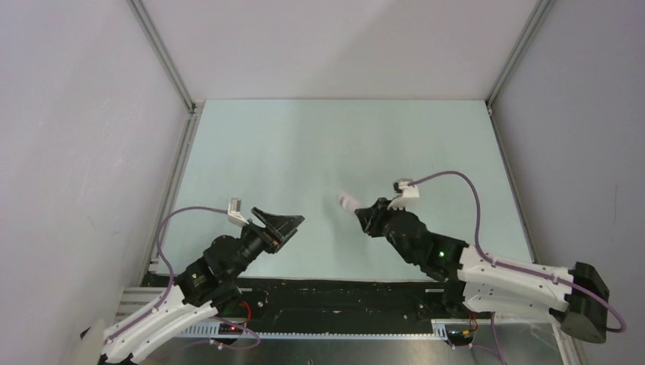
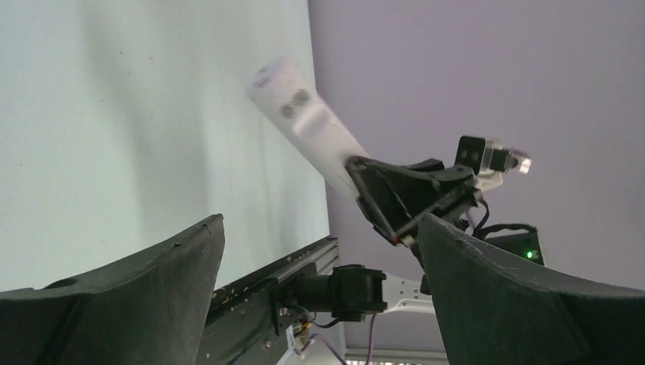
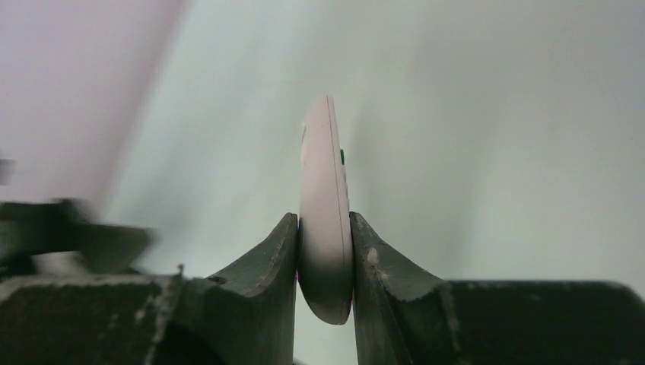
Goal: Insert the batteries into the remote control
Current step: Place the remote control at the center of the board.
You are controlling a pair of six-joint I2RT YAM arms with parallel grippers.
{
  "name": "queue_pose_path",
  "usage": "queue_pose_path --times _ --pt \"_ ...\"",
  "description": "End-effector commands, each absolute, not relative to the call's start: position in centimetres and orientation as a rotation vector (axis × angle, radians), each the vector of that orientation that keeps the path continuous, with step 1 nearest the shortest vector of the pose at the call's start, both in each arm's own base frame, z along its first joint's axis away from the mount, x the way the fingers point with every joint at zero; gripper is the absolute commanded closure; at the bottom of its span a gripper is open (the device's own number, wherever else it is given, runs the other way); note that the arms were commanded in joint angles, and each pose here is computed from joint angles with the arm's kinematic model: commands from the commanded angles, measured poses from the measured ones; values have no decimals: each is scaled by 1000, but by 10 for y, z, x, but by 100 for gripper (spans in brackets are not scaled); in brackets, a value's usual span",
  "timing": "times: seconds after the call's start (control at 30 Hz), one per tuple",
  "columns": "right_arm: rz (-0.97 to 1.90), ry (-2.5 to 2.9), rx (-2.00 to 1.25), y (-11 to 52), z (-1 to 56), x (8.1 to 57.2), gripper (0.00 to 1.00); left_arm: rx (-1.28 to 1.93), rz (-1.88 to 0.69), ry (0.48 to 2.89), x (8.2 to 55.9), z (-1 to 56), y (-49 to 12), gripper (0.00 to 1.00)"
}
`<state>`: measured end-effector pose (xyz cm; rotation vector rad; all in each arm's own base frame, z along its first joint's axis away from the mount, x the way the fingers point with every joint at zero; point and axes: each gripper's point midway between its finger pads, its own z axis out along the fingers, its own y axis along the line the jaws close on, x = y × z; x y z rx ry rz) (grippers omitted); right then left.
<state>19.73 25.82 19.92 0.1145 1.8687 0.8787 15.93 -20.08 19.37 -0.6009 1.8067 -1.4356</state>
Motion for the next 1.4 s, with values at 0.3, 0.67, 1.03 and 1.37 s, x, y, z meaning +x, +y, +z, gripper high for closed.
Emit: queue_pose_path --times 0.3,0.67,1.03,1.37 --pt "-329 2043 -364 211 148 261 100 -443 -1348 1873 151 201 -201 0" --pt "-642 2192 -567 220 78 241 100 -468 -1360 1793 153 210 -191 0" --pt "-776 2159 -572 223 45 218 76 -480 -1355 1799 154 205 -191 0" --pt "-785 2196 -604 228 18 205 68 -488 -1366 1798 153 203 -191 0"
